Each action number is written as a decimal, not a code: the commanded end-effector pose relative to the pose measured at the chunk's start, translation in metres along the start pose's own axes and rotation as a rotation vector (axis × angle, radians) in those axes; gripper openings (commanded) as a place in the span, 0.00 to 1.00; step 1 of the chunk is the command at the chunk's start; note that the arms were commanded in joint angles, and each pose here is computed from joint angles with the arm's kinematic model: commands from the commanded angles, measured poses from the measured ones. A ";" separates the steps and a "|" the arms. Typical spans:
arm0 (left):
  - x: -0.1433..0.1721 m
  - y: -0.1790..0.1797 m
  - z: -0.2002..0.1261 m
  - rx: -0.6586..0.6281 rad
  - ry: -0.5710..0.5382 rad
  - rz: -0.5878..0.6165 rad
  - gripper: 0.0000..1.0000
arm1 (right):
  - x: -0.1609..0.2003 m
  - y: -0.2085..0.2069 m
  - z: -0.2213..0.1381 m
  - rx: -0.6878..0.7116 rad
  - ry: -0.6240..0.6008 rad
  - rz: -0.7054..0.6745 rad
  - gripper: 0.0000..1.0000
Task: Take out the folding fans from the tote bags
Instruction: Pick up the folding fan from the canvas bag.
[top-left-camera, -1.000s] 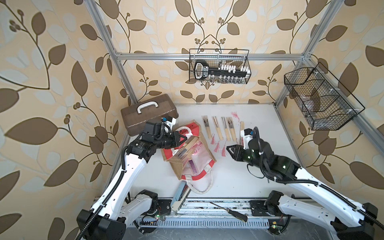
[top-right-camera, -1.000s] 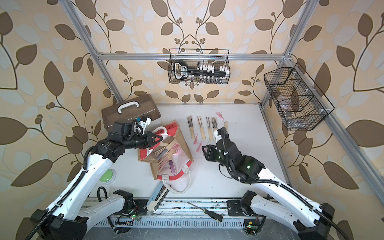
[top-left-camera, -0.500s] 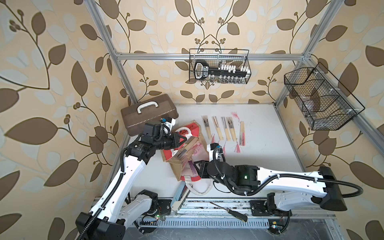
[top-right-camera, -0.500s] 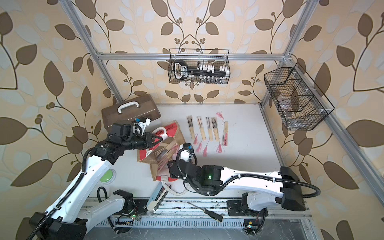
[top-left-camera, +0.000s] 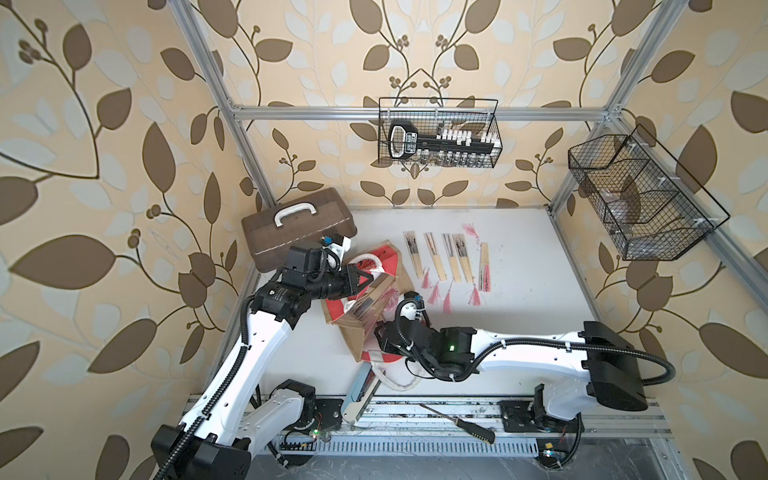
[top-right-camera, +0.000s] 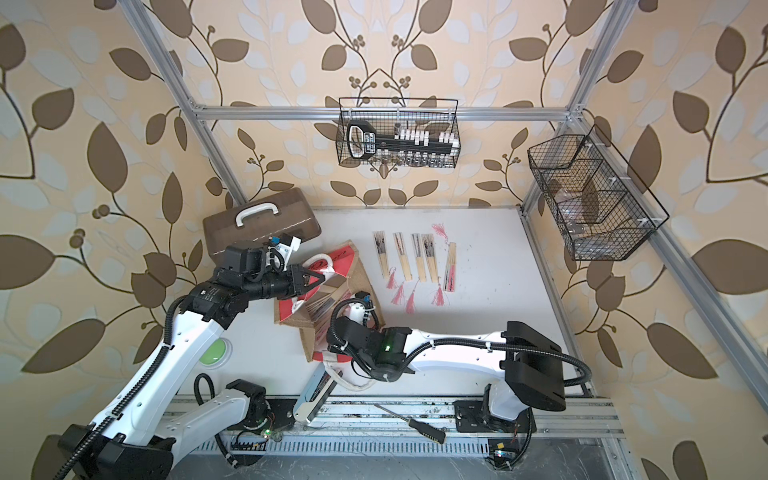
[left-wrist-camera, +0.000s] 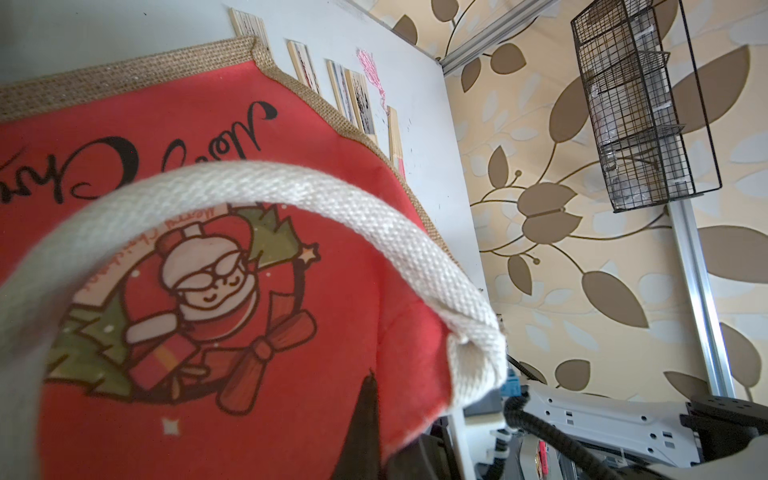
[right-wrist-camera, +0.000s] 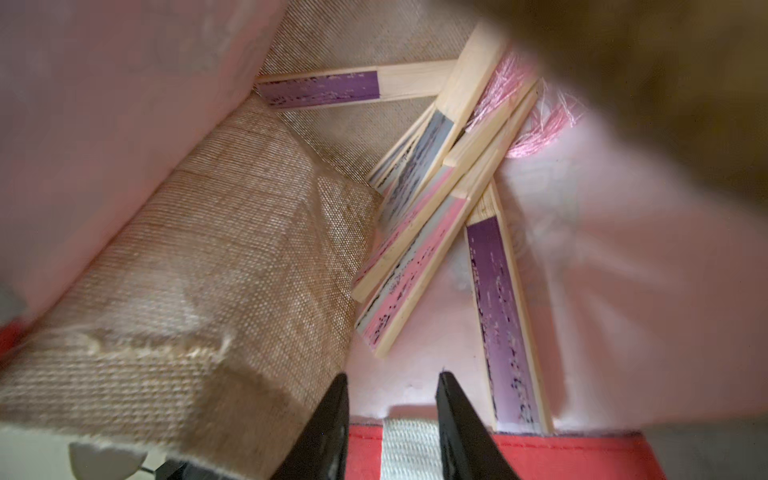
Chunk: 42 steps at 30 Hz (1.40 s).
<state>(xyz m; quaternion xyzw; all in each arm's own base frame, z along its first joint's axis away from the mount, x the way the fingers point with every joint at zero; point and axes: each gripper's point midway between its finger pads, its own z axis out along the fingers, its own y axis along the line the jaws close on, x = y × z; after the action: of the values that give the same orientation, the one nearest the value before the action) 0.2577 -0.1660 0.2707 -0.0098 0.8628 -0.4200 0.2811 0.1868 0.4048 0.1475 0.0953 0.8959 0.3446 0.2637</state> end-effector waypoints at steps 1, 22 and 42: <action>-0.004 -0.006 -0.004 0.026 -0.024 0.025 0.00 | 0.003 0.017 0.008 -0.040 0.003 0.106 0.39; -0.004 -0.003 -0.002 0.024 -0.016 0.015 0.00 | 0.008 0.007 0.017 0.033 -0.099 0.257 0.39; -0.003 -0.003 -0.001 0.028 -0.010 0.010 0.00 | 0.020 0.008 0.000 0.038 -0.131 0.357 0.38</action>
<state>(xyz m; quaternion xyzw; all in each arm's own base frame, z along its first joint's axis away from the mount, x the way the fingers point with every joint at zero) 0.2585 -0.1645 0.2697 -0.0127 0.8631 -0.4193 0.2812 0.1671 0.4141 0.1624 0.2467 0.8566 0.3609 0.2741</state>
